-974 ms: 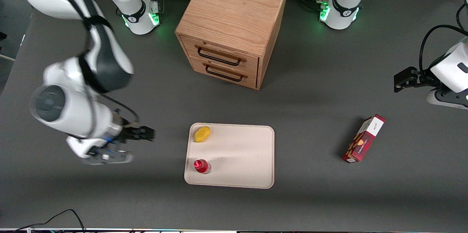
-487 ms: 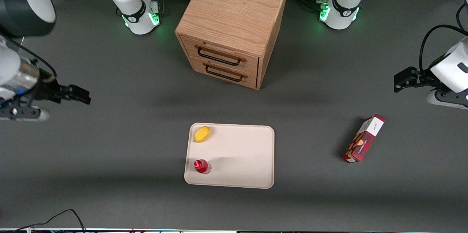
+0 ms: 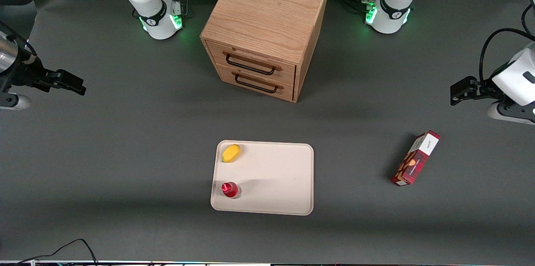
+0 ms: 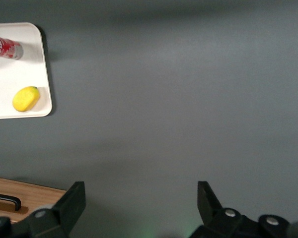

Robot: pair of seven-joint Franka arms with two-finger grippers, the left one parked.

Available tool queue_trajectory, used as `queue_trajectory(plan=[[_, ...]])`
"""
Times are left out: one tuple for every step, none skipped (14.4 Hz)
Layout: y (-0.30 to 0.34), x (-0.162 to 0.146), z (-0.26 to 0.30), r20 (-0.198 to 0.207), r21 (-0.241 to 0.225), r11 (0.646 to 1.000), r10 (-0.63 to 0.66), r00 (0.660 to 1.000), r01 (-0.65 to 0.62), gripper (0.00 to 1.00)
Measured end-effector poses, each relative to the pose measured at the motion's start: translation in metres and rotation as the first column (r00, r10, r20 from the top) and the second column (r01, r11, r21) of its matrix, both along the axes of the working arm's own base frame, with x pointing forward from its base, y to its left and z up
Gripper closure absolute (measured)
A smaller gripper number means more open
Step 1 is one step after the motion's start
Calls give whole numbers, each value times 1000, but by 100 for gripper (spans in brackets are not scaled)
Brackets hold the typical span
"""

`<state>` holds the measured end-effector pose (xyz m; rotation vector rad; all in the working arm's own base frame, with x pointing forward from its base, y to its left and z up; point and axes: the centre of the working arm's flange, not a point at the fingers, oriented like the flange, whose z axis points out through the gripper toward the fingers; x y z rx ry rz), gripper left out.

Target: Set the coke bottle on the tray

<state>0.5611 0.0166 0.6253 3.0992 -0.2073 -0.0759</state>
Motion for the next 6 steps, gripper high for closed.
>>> queue_trajectory(plan=[[0,0,6,12,2,1000,0,1000,0,0],[1,0,12,22,3,1000,2,1000,-2,0],[3,0,16,30,4,1000,5,1000,-5,0],[4,0,18,34,4,1000,7,999,-7,0],[5,1,16,31,5,1000,10,999,-10,0],[8,2,13,26,5,1000,15,1000,-15,0]])
